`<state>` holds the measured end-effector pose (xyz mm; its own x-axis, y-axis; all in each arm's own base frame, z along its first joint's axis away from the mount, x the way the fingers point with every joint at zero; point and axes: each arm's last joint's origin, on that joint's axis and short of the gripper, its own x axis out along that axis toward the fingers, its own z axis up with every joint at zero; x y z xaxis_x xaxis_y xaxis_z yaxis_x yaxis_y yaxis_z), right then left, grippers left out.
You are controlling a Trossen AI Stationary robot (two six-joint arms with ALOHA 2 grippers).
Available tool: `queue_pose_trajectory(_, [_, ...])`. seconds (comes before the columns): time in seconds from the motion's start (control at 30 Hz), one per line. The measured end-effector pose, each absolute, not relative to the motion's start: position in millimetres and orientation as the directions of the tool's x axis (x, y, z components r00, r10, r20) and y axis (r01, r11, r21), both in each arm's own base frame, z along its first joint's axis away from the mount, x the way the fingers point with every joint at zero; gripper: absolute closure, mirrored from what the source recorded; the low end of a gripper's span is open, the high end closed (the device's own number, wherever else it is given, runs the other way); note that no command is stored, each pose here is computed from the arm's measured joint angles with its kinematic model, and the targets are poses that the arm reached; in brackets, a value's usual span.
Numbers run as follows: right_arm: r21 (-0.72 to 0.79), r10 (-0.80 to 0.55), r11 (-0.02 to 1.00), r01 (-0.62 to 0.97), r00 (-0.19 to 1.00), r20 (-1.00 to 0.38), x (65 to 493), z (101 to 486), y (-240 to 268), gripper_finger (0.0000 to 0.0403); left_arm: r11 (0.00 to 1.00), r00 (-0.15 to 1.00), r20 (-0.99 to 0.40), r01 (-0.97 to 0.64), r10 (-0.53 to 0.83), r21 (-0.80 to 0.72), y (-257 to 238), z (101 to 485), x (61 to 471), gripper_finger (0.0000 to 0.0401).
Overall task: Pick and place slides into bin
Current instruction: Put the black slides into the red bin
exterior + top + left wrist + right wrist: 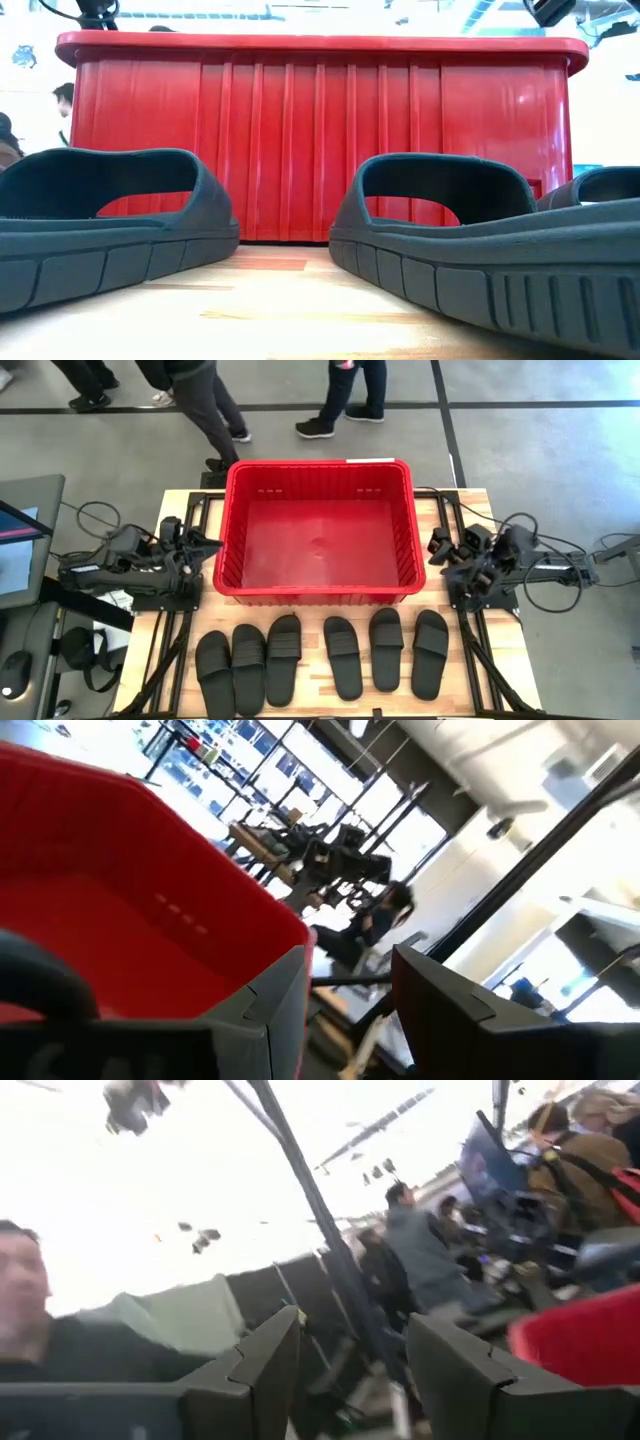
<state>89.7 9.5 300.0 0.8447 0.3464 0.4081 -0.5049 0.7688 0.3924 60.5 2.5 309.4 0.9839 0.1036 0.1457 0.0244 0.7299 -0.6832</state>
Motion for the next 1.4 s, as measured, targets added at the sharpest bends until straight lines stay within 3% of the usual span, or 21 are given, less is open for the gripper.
queue_pose_trajectory(0.17, [0.351, 0.320, 0.782, -0.515, 0.815, 0.484, 86, 307, 9, 0.0230, 0.727, 0.977, 0.212, 0.118, 0.038, -0.677, 1, 316, 61, 0.0266])
queue_pose_trajectory(0.47, [0.420, 0.097, 0.823, -0.383, 0.823, 0.560, 84, 313, 2, 0.0230, 0.667, 0.915, 0.340, 0.393, -0.216, -0.633, -12, 336, 102, 0.0266])
queue_pose_trajectory(0.67, [0.413, 0.097, 0.827, -0.381, 0.821, 0.563, 86, 313, 2, 0.0230, 0.606, 0.818, 0.437, 0.573, -0.374, -0.552, -28, 344, 134, 0.0266])
queue_pose_trajectory(0.83, [0.471, 0.048, 0.797, -0.379, 0.816, 0.576, 90, 315, 1, 0.0230, 0.561, 0.697, 0.593, 0.700, -0.403, -0.442, -39, 354, 146, 0.0266])
queue_pose_trajectory(0.97, [0.486, 0.051, 0.789, -0.376, 0.829, 0.557, 95, 313, 1, 0.0230, 0.527, 0.606, 0.676, 0.769, -0.419, -0.362, -46, 359, 153, 0.0266])
queue_pose_trajectory(1.3, [0.468, 0.138, 0.745, -0.476, 0.796, 0.589, 115, 316, 12, 0.0230, 0.495, 0.551, 0.670, 0.814, -0.497, -0.304, -87, 398, 204, 0.0266])
queue_pose_trajectory(1.4, [0.429, 0.175, 0.752, -0.500, 0.779, 0.602, 119, 326, 17, 0.0230, 0.534, 0.539, 0.680, 0.807, -0.497, -0.250, -95, 412, 221, 0.0266])
